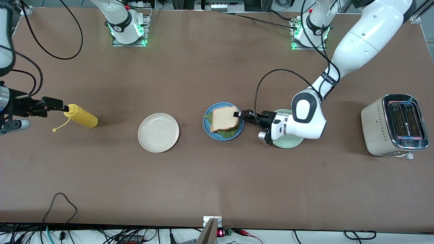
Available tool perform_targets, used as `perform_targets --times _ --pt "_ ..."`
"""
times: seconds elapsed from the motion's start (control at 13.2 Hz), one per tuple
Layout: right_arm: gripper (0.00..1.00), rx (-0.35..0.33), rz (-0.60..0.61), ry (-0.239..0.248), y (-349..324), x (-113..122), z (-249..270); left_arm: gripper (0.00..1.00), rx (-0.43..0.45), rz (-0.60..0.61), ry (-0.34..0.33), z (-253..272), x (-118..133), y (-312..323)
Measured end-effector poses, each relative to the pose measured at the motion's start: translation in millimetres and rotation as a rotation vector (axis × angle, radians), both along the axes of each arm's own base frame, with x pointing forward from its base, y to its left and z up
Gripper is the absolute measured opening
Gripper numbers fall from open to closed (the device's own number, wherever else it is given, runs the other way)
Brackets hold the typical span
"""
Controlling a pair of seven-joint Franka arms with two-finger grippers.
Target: Make sandwich in blue plate with both arms
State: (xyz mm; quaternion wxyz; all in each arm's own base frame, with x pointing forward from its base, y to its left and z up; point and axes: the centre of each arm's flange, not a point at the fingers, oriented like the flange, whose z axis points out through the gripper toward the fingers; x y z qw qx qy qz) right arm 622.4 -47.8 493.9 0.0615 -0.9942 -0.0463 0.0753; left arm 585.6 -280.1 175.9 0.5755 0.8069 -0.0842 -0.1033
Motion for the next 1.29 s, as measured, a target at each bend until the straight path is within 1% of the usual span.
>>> perform_targets --times 0.15,0.23,0.38,0.45,0.53,0.61,0.68,0.83,0.98,1.06,1.13,1.29 --pt "1.0 -0.085 -0.035 0.007 25 -6 27 0.08 -0.036 0.003 0.003 -22 -6 -1" --pt "1.0 -0.115 -0.046 -0.008 26 -7 43 0.08 -0.04 0.002 0.006 -26 -8 -1" --pt "1.0 -0.14 -0.098 -0.053 0 -9 71 0.09 -0.042 0.002 0.008 -28 -8 -1" --pt "1.0 -0.147 -0.135 -0.068 -22 -12 79 0.12 -0.042 0.003 0.008 -28 -8 0" --pt "1.0 -0.15 -0.17 -0.077 -42 -15 84 0.21 -0.042 0.006 0.008 -28 -7 1" --pt "1.0 -0.149 -0.191 -0.078 -54 -19 87 0.32 -0.043 0.01 0.009 -28 -6 4" --pt "1.0 -0.147 -0.195 -0.073 -57 -24 86 0.41 -0.046 0.016 0.011 -28 -4 9" --pt "1.0 -0.141 -0.187 -0.059 -51 -33 80 0.64 -0.071 0.016 0.025 -26 1 26" --pt "1.0 -0.136 -0.178 -0.057 -45 -41 80 0.84 -0.079 -0.014 0.022 -19 5 48" --pt "1.0 -0.134 -0.177 -0.064 -43 -46 82 0.95 -0.068 -0.038 0.019 -9 8 57" --pt "1.0 -0.133 -0.176 -0.075 -43 -49 82 1.0 -0.04 -0.066 0.021 5 10 64" --pt "1.0 -0.129 -0.176 -0.093 -42 -58 79 1.0 0.055 -0.115 0.03 42 15 75"
